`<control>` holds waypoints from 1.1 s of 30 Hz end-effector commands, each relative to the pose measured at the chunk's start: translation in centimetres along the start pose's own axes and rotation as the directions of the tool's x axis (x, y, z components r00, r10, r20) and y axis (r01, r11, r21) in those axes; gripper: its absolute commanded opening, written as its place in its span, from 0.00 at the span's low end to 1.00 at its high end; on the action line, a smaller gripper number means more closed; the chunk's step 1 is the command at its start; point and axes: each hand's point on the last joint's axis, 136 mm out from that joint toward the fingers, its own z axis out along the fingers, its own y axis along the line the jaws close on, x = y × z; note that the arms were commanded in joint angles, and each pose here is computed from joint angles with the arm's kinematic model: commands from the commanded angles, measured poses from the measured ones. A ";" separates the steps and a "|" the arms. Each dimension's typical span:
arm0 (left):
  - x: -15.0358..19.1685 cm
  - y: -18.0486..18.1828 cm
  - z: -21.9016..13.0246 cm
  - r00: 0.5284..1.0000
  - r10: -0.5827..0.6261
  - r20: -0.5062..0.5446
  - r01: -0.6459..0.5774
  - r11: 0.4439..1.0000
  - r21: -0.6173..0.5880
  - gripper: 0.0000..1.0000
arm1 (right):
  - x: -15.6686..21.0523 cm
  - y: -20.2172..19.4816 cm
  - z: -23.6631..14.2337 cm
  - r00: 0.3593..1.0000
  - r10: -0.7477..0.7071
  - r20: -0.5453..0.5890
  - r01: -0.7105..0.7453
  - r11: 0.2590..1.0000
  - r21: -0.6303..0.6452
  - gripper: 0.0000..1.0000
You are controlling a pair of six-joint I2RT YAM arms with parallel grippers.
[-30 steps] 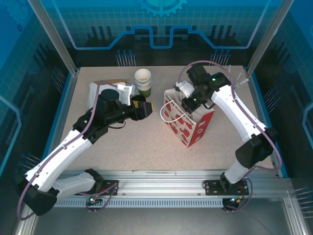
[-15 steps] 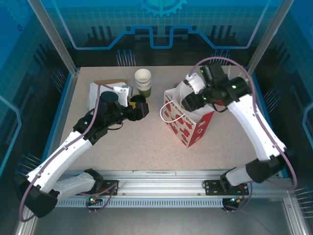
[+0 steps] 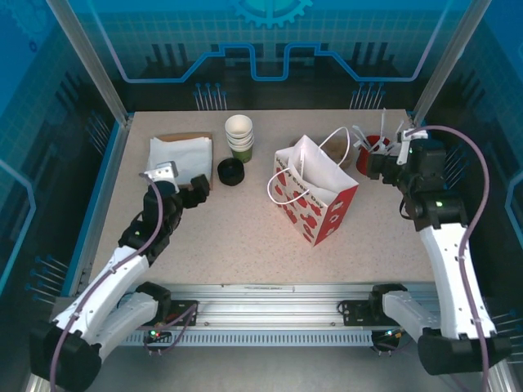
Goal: Pack the takeout coffee
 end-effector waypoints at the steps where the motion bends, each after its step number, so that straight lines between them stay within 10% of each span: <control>1: -2.3 3.2 0.9 0.990 0.063 0.126 -0.043 0.987 -0.153 0.99 | 1.4 -3.9 3.5 0.991 0.123 0.051 -0.131 0.977 0.171 1.00; 9: 1.8 4.9 6.0 0.957 0.285 0.062 -0.273 0.949 -0.156 0.99 | 9.2 -2.1 10.7 0.994 0.052 0.094 -0.060 0.995 0.082 1.00; 33: 6.4 6.4 11.7 0.974 0.221 0.042 -0.221 0.975 -0.016 0.99 | 11.9 4.1 14.0 0.977 -0.015 0.214 0.050 0.986 -0.161 1.00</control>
